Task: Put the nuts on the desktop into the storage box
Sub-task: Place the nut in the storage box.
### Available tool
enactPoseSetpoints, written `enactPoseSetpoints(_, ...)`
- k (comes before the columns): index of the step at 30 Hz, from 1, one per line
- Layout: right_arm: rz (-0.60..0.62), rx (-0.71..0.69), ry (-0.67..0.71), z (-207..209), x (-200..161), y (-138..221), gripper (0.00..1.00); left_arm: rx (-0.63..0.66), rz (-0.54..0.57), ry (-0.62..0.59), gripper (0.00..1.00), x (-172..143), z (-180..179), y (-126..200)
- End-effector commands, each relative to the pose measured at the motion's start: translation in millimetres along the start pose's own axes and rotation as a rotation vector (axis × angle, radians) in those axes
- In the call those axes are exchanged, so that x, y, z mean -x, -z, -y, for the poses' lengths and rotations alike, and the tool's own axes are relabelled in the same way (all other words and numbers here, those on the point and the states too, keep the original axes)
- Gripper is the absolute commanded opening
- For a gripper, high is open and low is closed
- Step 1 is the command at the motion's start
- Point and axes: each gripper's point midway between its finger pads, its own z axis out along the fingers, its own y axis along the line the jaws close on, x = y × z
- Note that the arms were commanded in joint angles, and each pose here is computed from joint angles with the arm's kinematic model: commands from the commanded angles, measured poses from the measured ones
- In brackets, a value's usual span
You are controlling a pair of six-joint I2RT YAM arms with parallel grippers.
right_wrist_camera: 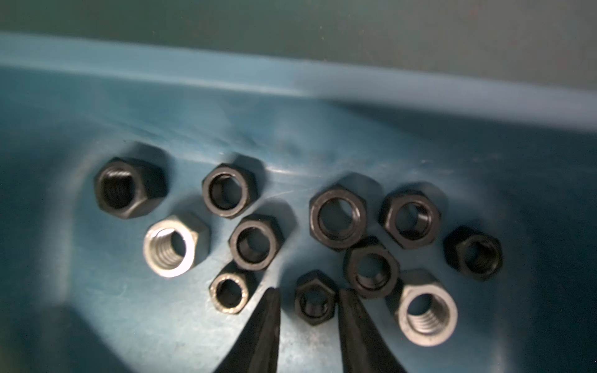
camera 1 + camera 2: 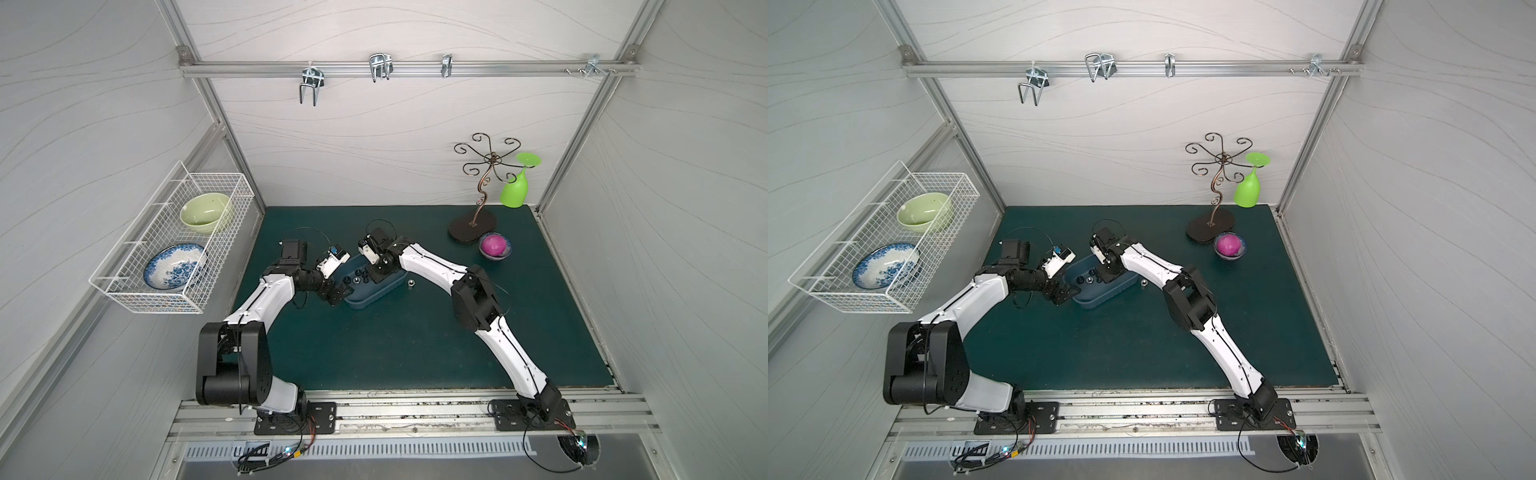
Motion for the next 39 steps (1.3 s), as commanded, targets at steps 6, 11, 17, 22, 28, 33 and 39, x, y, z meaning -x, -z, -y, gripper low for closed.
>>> enactPoseSetpoints(6, 0.040, 0.012, 0.004, -11.7, 16.7, 38.0, 0.41, -0.050, 0.060, -0.026, 0.99, 20.9, 7.2, 9.5)
enactPoseSetpoints(11, 0.066, 0.018, -0.006, -13.4, 24.7, 55.2, 0.44, -0.057, 0.077, -0.038, 0.99, 28.4, 12.3, 17.3)
enactPoseSetpoints(17, 0.112, 0.027, -0.007, -16.4, 36.2, 85.9, 0.48, -0.070, 0.092, -0.045, 0.99, 36.3, 19.1, 26.8)
enactPoseSetpoints(22, 0.157, 0.035, -0.010, -18.6, 42.9, 117.4, 0.49, -0.088, 0.094, -0.037, 0.99, 41.3, 25.4, 34.6)
enactPoseSetpoints(28, 0.182, 0.018, -0.023, -9.3, 35.9, 149.7, 0.49, -0.151, 0.132, -0.037, 0.99, 55.8, 42.4, 49.8)
enactPoseSetpoints(33, 0.162, -0.010, -0.025, -3.8, 17.1, 164.1, 0.49, -0.198, 0.158, -0.009, 0.99, 67.2, 51.5, 57.9)
enactPoseSetpoints(39, 0.164, -0.033, -0.043, 2.2, -10.5, 180.7, 0.54, -0.250, 0.177, -0.025, 0.99, 79.5, 67.3, 57.7)
